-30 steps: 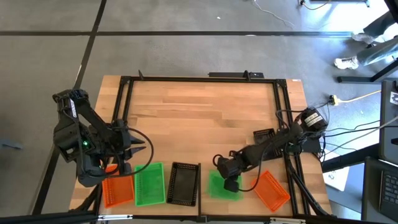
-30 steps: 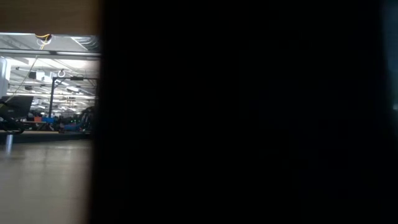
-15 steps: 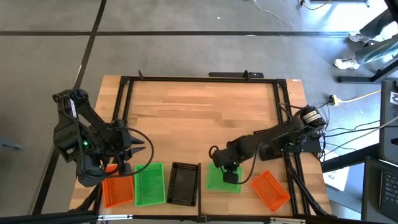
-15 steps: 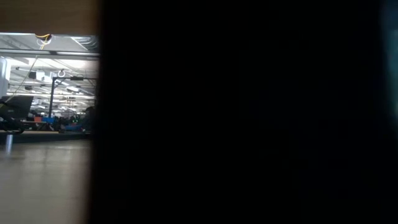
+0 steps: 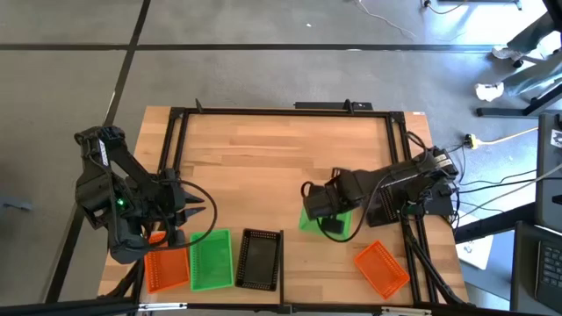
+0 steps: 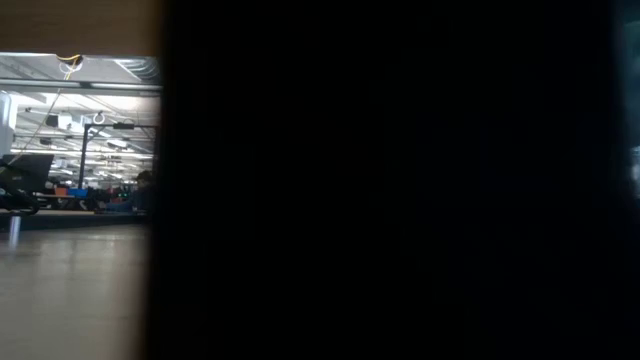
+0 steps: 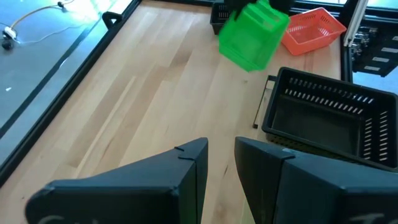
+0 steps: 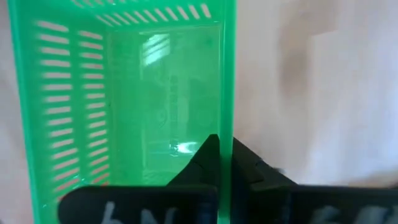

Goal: Stack baskets on shelf by color
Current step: Stack the green basket on top of the other green baskets on the shelf

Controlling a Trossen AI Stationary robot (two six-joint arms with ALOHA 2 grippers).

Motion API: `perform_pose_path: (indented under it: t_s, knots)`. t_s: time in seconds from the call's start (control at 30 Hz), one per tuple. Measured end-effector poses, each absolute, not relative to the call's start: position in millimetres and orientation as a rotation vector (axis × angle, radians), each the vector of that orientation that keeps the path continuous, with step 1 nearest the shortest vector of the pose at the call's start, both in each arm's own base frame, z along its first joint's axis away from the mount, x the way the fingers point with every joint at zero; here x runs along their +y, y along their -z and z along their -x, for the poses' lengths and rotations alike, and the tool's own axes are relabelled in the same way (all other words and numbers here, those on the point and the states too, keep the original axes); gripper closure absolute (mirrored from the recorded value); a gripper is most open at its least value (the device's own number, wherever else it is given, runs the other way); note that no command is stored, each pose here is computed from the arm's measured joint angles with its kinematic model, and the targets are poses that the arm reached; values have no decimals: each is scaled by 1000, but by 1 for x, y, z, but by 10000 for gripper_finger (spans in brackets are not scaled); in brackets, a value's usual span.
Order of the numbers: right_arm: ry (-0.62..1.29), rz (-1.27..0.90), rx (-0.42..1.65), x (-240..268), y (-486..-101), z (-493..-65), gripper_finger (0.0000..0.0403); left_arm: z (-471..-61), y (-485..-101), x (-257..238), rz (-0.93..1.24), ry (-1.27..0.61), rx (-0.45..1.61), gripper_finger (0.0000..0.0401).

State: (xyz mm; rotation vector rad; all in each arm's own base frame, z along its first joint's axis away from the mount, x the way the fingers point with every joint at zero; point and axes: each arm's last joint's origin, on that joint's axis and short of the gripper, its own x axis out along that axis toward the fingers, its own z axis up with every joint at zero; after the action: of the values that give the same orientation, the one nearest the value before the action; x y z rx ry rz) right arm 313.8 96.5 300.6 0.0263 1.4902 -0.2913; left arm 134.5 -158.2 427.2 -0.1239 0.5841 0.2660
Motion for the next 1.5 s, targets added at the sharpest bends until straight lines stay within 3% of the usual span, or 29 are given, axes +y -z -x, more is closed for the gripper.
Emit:
perform_pose_path:
  t_s: [0.3, 0.67, 0.87, 1.1, 1.5]
  knots:
    - [496, 83, 1296, 71, -348, -318, 403, -139, -429, -153, 104, -336, 508, 330]
    - [799, 178, 813, 43, -404, -335, 403, -158, -435, -130, -97, -569, 330, 330]
    - [787, 274, 639, 45, -419, -354, 403, -168, -438, -114, -130, -723, 245, 330]
    - [757, 362, 515, 48, -430, -375, 403, -184, -443, -108, -169, -773, 246, 330]
    - [738, 461, 511, 48, -421, -397, 403, -220, -441, -113, -343, -779, 323, 330]
